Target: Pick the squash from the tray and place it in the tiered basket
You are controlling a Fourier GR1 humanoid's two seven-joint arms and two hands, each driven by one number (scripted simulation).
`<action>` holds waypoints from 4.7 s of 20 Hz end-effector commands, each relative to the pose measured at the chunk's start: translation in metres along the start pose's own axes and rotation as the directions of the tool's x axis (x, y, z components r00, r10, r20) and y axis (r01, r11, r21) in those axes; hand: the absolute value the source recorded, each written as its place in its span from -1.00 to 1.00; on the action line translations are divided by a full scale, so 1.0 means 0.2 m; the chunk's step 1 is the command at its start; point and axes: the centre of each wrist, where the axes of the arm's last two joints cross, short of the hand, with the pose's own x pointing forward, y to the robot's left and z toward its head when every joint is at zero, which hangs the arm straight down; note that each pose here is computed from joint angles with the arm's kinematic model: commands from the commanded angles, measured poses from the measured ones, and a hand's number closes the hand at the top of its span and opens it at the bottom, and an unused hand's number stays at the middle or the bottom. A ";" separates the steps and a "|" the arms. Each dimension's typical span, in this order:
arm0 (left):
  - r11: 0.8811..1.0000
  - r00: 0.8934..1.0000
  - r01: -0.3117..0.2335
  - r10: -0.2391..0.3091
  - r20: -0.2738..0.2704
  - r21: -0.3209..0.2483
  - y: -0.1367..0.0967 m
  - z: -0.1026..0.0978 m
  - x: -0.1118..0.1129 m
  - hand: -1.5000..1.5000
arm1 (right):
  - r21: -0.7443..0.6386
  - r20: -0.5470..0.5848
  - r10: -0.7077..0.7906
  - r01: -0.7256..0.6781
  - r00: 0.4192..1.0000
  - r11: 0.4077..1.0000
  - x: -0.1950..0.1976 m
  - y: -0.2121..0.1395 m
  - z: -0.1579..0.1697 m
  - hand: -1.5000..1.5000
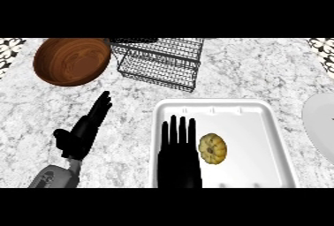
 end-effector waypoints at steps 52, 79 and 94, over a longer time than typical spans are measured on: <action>1.000 1.000 -0.003 0.003 0.021 -0.001 -0.04 -0.01 -0.03 0.00 | -0.061 -0.318 -0.322 0.320 0.892 0.945 -0.74 0.33 -0.30 1.00; 1.000 1.000 0.005 -0.005 0.022 -0.019 0.01 -0.03 0.00 0.00 | -0.387 0.011 -0.860 0.795 0.510 0.467 -1.01 -0.90 -0.58 1.00; 0.998 1.000 0.011 -0.010 0.023 -0.061 -0.06 -0.10 0.03 0.00 | -0.287 -0.006 -0.869 0.831 0.495 0.476 -0.67 -1.18 -1.00 1.00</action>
